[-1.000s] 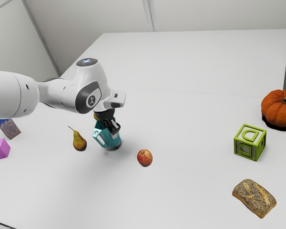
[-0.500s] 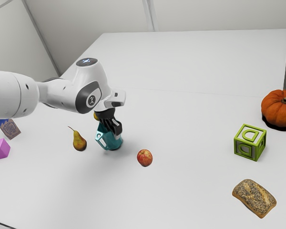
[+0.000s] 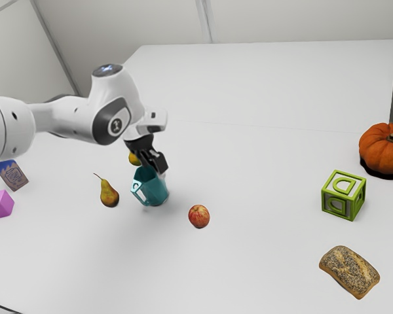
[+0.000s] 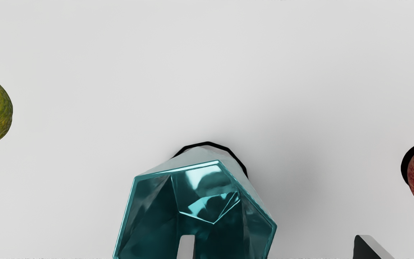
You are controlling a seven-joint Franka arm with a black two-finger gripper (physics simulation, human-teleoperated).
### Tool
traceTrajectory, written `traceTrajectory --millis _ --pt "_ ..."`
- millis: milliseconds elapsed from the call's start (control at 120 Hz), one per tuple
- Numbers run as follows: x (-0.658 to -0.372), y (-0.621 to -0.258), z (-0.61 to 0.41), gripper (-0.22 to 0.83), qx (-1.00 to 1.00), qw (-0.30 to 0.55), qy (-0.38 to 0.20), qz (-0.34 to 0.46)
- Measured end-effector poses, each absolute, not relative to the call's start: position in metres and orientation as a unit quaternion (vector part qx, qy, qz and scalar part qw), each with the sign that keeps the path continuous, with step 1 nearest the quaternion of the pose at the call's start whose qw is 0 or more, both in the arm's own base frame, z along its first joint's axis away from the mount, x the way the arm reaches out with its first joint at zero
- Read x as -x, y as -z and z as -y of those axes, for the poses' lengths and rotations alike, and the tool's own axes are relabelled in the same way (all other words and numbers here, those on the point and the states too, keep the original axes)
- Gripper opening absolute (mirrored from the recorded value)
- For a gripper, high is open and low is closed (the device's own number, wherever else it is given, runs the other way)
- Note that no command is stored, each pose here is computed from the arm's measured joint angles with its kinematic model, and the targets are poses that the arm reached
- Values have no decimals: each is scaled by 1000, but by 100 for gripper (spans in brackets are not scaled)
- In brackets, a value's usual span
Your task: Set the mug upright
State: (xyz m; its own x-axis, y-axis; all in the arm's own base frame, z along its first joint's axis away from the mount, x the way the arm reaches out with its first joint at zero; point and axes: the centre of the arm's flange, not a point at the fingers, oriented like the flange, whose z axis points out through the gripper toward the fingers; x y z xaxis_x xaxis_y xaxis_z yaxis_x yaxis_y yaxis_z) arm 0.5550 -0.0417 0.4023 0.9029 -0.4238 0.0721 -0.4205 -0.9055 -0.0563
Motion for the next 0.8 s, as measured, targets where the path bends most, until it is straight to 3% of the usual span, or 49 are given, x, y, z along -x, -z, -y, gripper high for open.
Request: traceTrajectory --millis 125,283,350,800 --pt "-569 -437 42 54 975 24 61 -214" --pt "-640 -485 52 58 975 37 70 -209" --pt "-655 -497 64 59 975 34 65 -212" --pt "-655 -499 66 61 981 11 10 -193"
